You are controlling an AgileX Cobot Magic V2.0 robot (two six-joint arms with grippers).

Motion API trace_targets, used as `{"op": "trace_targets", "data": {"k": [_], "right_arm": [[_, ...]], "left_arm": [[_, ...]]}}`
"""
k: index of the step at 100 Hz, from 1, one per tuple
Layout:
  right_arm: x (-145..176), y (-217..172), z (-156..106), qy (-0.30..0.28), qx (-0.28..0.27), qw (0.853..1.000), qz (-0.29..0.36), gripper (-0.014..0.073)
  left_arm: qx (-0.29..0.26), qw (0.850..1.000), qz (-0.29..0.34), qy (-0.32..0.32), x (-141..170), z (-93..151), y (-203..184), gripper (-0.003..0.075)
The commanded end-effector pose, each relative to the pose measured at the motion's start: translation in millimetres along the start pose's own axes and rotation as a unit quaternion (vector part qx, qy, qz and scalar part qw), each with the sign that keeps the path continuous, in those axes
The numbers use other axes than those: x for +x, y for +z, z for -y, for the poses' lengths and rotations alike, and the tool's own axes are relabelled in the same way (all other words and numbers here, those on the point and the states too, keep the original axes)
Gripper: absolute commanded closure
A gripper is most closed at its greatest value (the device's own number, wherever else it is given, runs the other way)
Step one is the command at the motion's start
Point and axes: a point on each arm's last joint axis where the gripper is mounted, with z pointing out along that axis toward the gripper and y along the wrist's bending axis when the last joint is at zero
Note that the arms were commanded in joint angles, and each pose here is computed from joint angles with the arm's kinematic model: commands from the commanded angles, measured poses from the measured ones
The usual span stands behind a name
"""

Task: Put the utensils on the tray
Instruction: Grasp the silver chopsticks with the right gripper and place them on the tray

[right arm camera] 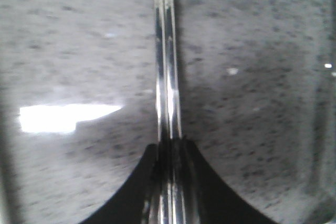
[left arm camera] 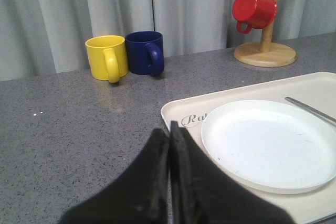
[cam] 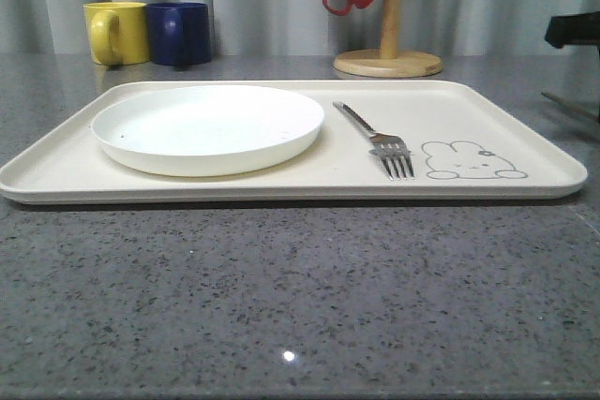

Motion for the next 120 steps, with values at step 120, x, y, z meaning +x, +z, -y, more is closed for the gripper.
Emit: {"op": "trace_targets", "data": {"k": [120], "right_arm": [[10, -13, -149, -0.005, -0.082, 0.993, 0.088, 0.0493]], "left_arm": [[-0.001, 0.999, 0.050, -0.001, -15, 0, -1, 0.0739]]}}
